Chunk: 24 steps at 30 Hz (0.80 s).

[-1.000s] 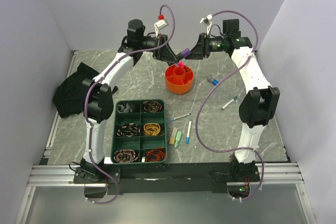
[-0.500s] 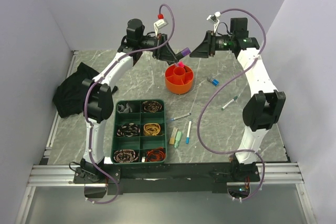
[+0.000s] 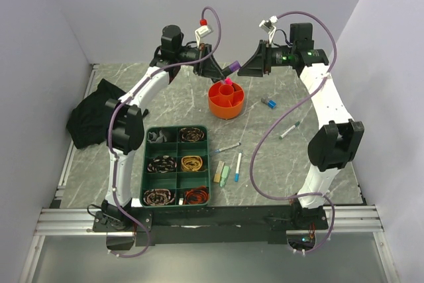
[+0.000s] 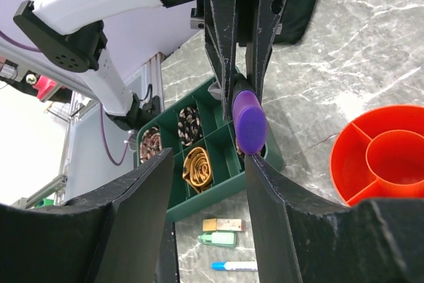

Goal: Sort the stationery into containers
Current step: Place the pen in the storage box.

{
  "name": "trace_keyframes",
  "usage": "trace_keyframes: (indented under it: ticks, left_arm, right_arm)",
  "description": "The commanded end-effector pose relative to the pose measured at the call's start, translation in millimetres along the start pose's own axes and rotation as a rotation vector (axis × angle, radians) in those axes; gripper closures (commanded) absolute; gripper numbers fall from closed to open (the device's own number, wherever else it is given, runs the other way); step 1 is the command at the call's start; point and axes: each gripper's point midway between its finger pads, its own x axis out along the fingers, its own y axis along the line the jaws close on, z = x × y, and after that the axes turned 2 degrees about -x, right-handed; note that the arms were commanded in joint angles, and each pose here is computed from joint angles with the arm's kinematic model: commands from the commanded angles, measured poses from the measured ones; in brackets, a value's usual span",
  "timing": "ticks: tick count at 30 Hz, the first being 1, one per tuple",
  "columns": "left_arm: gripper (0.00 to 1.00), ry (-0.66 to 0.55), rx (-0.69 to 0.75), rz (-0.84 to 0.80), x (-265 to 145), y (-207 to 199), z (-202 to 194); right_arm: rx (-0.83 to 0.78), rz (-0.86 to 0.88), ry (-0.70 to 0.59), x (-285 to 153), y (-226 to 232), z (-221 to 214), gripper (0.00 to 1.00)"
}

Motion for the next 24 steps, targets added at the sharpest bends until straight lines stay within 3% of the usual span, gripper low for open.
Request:
trace_keyframes:
  ticks: [1, 16, 24]
  left_arm:
    - [0.99, 0.007, 0.078, -0.021, 5, -17, 12]
    - [0.99, 0.013, 0.069, -0.030, 7, -18, 10]
    - [0.99, 0.020, 0.069, -0.041, 12, -13, 8]
  right_arm:
    - [-0.067, -0.004, -0.014, 3, 6, 13, 0.45]
    - [-0.070, -0.045, -0.043, 8, -12, 28, 0.47]
    - [-0.072, -0.057, -0.019, 15, -15, 19, 0.55]
